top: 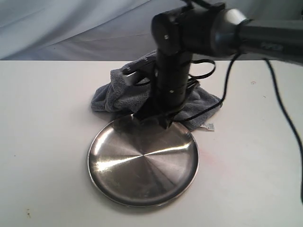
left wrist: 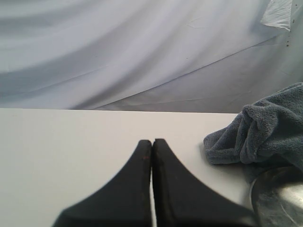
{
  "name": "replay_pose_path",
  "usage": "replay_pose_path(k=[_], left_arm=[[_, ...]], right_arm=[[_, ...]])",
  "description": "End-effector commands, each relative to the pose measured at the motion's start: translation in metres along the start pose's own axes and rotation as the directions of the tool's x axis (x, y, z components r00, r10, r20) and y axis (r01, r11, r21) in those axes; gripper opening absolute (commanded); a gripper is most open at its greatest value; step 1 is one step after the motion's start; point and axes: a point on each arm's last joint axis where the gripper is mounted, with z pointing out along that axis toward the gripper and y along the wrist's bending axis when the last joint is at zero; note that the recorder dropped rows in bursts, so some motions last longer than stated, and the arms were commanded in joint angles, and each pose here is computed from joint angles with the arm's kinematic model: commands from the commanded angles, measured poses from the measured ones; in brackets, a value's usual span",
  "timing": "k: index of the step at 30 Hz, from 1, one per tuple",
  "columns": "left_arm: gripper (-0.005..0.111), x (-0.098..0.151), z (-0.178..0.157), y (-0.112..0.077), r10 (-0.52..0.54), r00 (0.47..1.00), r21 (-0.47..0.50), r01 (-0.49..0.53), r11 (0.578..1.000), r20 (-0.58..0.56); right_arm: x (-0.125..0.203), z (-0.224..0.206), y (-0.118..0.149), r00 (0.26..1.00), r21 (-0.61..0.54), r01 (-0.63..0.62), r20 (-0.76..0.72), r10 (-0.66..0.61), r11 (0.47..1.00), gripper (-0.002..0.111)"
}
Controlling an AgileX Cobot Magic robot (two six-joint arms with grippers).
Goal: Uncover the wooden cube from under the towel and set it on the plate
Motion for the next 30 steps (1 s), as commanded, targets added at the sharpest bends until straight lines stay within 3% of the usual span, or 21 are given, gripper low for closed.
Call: replay_pose_path(k=[1, 5, 9, 22, 30], left_arm=[[0.001, 0.001, 0.0, 0.0, -0.002, 1.0, 0.001, 0.002, 1.0, 0.001], [0.001, 0.001, 0.0, 0.0, -0.002, 1.0, 0.001, 0.002, 1.0, 0.001], [0.001, 0.001, 0.0, 0.0, 0.0, 1.0, 0.001, 0.0, 1.0, 0.001], [0.001, 0.001, 0.0, 0.0, -0.002, 1.0, 0.001, 0.002, 1.0, 0.001], [0.001, 0.001, 0.0, 0.0, -0.002, 1.0, 0.001, 0.002, 1.0, 0.001]], right_arm=[[0.02, -0.016, -0.056, 0.985, 0.022, -0.157, 0.081, 0.154, 0.987, 0.0], [0.027, -0.016, -0.097, 0.95, 0.009, -0.286, 0.131, 0.283, 0.958, 0.0], [0.024, -0.012, -0.12, 0.924, 0.014, -0.334, 0.2, 0.325, 0.942, 0.0], [-0.043, -0.021, -0.15, 0.814, -0.028, -0.442, 0.407, 0.415, 0.896, 0.0], [-0.068, -0.019, -0.153, 0.766, -0.061, -0.455, 0.483, 0.425, 0.889, 0.0]])
